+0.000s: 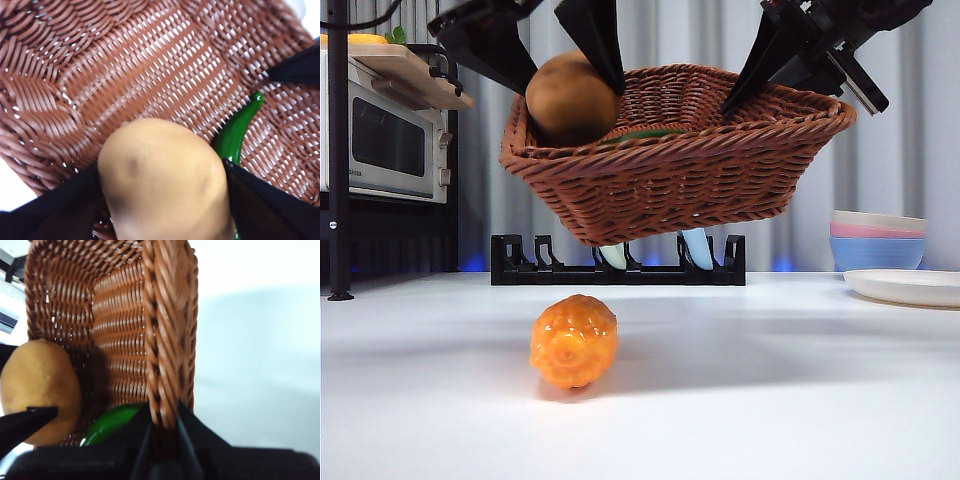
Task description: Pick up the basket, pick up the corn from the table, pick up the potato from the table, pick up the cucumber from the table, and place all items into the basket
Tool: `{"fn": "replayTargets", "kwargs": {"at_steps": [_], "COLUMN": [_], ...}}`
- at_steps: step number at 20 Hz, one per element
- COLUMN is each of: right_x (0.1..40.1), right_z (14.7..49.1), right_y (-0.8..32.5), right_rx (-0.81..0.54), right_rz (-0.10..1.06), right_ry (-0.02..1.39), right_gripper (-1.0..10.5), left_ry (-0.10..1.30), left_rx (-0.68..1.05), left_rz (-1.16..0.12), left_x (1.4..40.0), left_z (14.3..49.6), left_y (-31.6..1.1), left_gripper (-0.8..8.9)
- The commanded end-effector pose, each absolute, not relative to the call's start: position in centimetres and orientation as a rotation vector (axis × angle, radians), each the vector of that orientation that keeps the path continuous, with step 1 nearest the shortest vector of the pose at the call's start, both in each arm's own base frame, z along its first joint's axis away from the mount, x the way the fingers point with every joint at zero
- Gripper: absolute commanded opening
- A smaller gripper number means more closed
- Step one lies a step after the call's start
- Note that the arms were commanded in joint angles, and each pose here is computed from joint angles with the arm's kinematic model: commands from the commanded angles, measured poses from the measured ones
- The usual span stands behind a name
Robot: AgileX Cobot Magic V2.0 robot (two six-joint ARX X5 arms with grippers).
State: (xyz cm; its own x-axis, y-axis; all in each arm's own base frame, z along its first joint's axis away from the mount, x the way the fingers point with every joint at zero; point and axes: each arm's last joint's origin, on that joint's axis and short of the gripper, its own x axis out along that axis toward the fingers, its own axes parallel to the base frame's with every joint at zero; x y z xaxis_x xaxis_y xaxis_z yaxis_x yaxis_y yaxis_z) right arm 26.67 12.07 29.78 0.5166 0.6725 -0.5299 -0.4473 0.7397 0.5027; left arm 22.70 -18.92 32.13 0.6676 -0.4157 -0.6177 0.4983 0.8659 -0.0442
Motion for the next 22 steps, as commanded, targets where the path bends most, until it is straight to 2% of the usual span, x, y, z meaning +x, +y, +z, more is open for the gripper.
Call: {"fn": "replayTargets", "kwargs": {"at_steps": [1, 7, 12, 17, 20, 22], "right_x": [26.7, 26.7, 26.9, 28.0, 28.6, 28.9], "right_z": [30.2, 30.1, 30.2, 30.3, 30.4, 30.4], "right_y": [12.2, 12.1, 11.7, 9.1, 7.1, 5.6], "right_rx": [0.344, 0.344, 0.343, 0.375, 0.398, 0.416], "right_rz": [0.702, 0.699, 0.668, 0.582, 0.517, 0.475], "right_ry": [0.757, 0.760, 0.738, 0.703, 0.680, 0.669], "right_gripper": [-0.2, -0.2, -0.2, -0.2, -0.2, -0.2], "left_ry": [0.650, 0.584, 0.616, 0.841, 0.882, 0.895], "left_rx": [0.148, 0.126, 0.148, 0.199, 0.176, 0.147], "left_rz": [-0.521, -0.533, -0.563, -0.571, -0.603, -0.616], "left_x": [22.8, 22.0, 18.2, 13.4, 12.4, 12.5], "left_z": [32.2, 36.3, 40.2, 39.7, 38.2, 35.8], "left_y": [-19.0, -18.6, -16.4, -14.5, -16.0, -17.6], "left_gripper": [6.01, 6.01, 5.97, 5.96, 5.96, 5.96]}}
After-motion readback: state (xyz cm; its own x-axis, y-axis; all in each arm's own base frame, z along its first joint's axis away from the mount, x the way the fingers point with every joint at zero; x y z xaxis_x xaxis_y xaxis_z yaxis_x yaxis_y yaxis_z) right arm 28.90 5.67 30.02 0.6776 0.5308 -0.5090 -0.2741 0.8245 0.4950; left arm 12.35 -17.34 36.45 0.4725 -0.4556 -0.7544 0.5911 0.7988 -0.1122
